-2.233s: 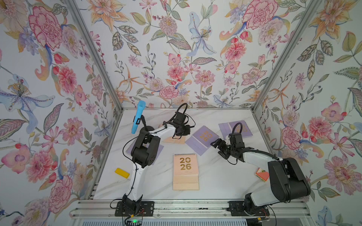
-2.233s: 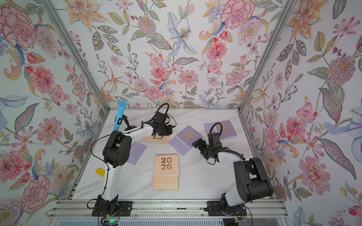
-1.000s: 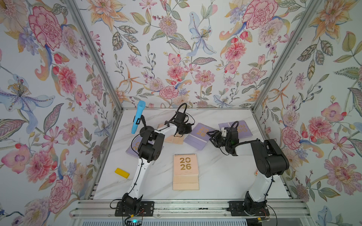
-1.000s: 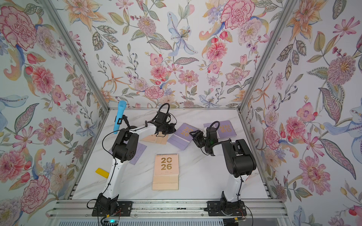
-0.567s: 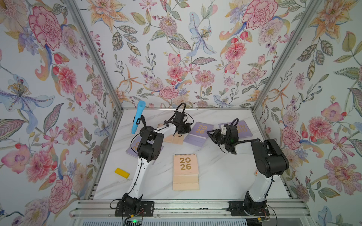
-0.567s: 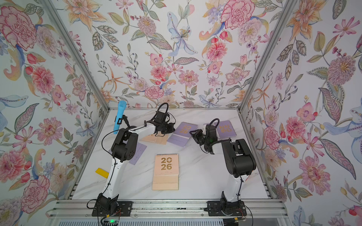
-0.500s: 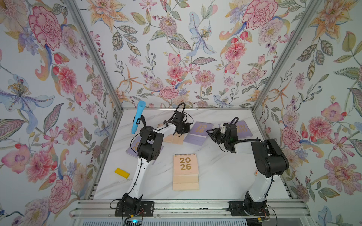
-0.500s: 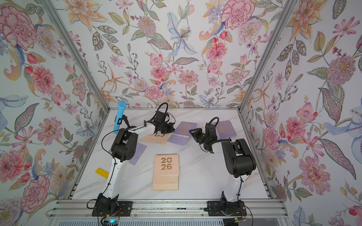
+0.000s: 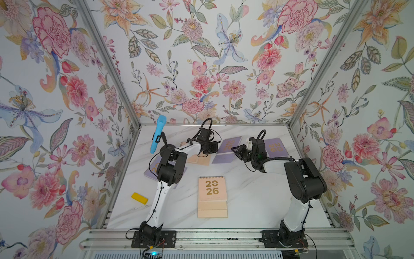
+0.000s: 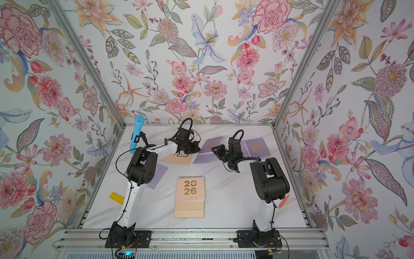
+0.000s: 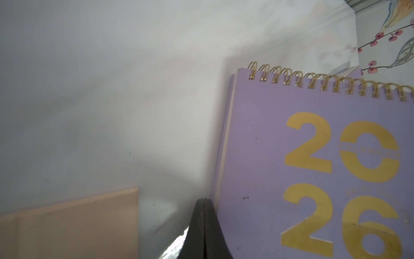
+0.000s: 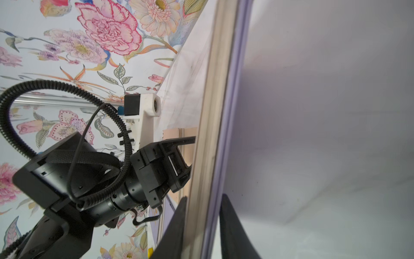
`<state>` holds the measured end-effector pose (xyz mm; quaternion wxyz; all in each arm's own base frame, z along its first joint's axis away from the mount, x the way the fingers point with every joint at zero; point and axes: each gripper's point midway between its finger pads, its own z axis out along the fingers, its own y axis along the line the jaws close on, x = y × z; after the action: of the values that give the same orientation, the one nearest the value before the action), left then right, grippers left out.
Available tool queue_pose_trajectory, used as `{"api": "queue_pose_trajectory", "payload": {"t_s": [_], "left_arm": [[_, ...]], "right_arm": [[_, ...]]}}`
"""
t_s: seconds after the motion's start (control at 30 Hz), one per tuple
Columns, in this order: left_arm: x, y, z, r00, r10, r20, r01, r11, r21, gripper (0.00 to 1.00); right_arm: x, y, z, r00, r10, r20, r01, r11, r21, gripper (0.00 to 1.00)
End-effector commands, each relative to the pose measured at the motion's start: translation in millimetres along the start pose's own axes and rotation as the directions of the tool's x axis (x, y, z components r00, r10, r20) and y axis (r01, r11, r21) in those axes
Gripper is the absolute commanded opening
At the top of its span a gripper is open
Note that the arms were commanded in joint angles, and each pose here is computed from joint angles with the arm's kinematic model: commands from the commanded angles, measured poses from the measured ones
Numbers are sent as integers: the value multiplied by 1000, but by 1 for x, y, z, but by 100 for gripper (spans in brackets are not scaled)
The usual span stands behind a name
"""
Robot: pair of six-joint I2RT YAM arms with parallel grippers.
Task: Stack the calendars
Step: Pick up the calendar at the center of the board.
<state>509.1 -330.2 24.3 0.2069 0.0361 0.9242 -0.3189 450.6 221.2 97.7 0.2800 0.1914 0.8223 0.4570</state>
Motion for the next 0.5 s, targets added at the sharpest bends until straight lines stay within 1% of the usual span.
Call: {"api": "queue_pose_trajectory", "payload": {"t_s": [0.0, 0.13, 0.27, 0.47], "left_arm": [[6, -9, -13, 1000, -9, -30, 9, 1000, 8, 0], [-3, -15, -22, 1000, -3, -6, 3, 1000, 13, 0], [-12, -24, -36, 1000, 9, 21, -9, 1000, 13, 0], [-19, -36, -65, 998, 17, 68, -17, 1000, 5, 0]], "right_arm": [[-7, 5, 3, 1000, -14, 23, 14, 1000, 8, 17], [-8, 7, -4, 999, -23, 29, 22, 1000, 10, 8], [-9, 15, -19, 999, -32, 43, 32, 999, 0, 2], [-14, 34, -54, 995, -61, 75, 63, 998, -16, 0]]}}
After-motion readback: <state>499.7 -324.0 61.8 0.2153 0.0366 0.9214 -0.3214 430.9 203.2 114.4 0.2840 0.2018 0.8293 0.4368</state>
